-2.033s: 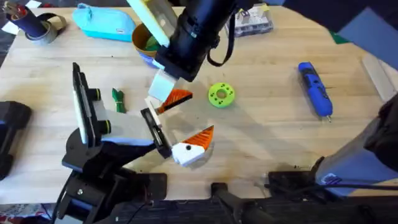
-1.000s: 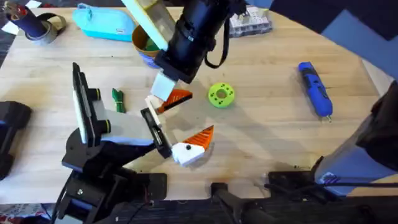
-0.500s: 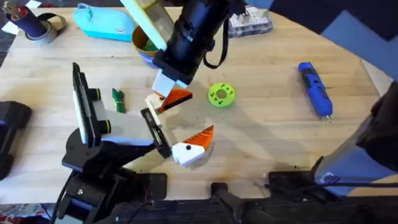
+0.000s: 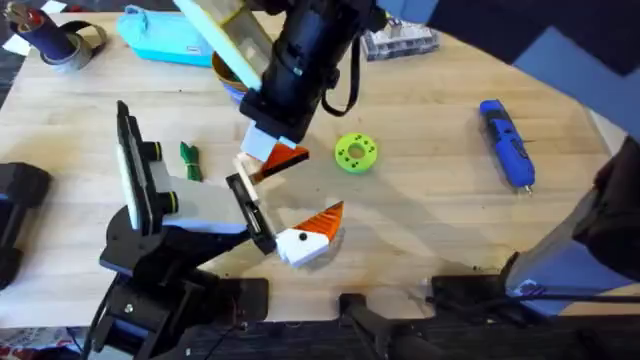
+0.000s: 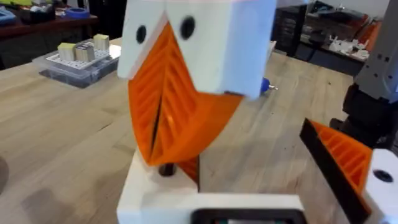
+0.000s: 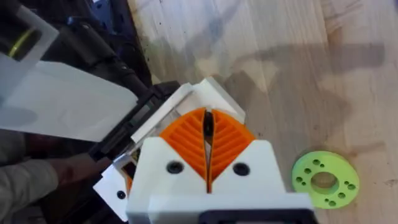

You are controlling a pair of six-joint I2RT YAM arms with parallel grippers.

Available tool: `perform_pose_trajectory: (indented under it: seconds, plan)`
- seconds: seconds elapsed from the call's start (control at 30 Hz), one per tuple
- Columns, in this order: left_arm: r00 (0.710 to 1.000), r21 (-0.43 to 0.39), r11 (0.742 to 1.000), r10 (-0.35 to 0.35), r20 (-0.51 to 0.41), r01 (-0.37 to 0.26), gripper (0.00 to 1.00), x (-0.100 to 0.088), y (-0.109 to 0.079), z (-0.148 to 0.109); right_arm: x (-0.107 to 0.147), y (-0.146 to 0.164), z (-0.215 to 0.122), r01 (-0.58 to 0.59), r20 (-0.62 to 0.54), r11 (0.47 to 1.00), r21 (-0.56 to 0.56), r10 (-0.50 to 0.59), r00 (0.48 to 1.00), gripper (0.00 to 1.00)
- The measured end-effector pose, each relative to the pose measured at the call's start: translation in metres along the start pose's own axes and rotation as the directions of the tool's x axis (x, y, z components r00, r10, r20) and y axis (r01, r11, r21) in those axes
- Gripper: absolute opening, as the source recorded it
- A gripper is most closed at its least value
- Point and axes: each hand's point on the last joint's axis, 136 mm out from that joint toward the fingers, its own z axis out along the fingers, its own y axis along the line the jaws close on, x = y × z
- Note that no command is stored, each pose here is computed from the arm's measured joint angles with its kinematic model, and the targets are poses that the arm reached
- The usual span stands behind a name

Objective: Pick up the gripper from the table and insert it into the empty holder that is missing its gripper. Then pick up a screw, insert it into the mounting hole, and use the screwdriver to tighten it. Finally, clean up the table by picking up the vegetable and placing it into the bucket.

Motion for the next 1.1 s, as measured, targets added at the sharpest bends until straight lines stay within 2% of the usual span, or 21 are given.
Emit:
perform_pose_trajectory:
  seconds: [0.53, 0.83, 1.1]
  plan:
    - [1.000, 0.001, 1.000, -0.015, -0.001, 0.015, 0.992, 0.000, 0.000, 0.000, -0.006, 0.006, 0.010, 0.076, -0.018, 0.992, 0.098, -0.074, 0.997, 0.006]
    - [0.999, 0.002, 0.999, -0.035, -0.003, 0.035, 0.992, 0.001, 0.000, 0.000, -0.004, 0.007, 0.012, 0.103, -0.051, 0.978, 0.180, -0.096, 0.994, 0.006]
    - [1.000, 0.002, 1.000, -0.031, -0.003, 0.031, 0.992, 0.001, 0.000, 0.000, -0.005, 0.007, 0.011, 0.105, -0.052, 0.972, 0.211, -0.096, 0.994, 0.006]
